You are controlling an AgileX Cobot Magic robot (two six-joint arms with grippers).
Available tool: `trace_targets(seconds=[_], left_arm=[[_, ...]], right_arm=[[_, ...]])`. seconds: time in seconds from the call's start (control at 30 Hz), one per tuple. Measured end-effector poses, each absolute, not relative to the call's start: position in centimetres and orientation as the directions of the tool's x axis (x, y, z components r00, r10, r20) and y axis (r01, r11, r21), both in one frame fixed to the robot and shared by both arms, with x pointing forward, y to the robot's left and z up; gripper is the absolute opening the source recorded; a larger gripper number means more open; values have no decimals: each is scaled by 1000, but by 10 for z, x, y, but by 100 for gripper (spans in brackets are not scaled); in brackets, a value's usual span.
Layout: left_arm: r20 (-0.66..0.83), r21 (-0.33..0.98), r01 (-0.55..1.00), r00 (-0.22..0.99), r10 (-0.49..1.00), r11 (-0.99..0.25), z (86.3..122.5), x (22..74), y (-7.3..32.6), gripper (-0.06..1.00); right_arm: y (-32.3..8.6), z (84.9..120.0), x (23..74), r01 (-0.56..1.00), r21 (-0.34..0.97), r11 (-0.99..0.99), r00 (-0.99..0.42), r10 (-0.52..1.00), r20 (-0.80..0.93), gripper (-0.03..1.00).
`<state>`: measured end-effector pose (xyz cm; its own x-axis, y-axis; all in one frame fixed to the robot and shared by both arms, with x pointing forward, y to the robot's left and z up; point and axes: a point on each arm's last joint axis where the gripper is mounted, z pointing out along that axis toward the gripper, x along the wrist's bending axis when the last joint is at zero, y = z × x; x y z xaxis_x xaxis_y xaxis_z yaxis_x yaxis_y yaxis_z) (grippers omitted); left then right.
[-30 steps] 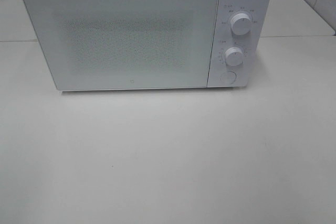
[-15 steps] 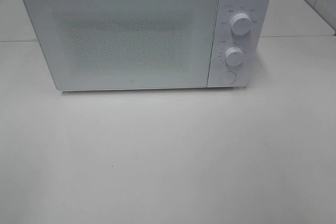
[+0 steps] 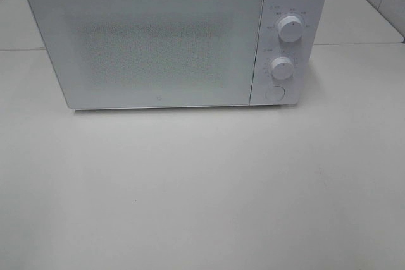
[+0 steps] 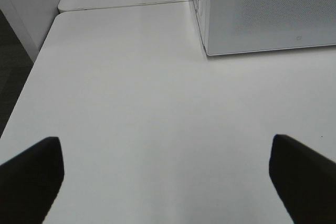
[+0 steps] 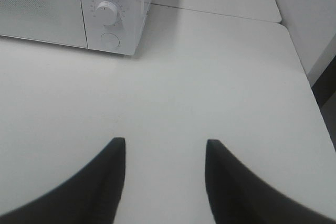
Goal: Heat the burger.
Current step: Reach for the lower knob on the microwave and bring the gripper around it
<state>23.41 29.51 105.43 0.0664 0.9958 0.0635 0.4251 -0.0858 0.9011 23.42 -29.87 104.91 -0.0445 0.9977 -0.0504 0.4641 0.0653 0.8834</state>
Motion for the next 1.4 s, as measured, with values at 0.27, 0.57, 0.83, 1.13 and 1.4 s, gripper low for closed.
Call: trace_targets(seconds=[0.27,0.57,0.83,1.13,1.4], left_arm=[[64,901,425,66,996,-86,1054,234,295,99],[64,901,425,66,996,-86,1054,234,295,99],[64,901,425,66,996,-86,1054,234,295,99],[64,901,425,66,996,-86,1054,234,295,99],[64,901,425,66,996,-86,1054,234,295,99]], right_arm=[[-298,1085,249,204,978,42,-26,999,-37,77],[-297,1095,311,92,994,53,-21,998,-52,83],[-296,1065,353,-32,997,70,-17,997,-71,77],[-296,1047,378,-18,997,69,-19,997,-70,76],[-294,1023,400,-16,996,93,-36,995,-93,76]])
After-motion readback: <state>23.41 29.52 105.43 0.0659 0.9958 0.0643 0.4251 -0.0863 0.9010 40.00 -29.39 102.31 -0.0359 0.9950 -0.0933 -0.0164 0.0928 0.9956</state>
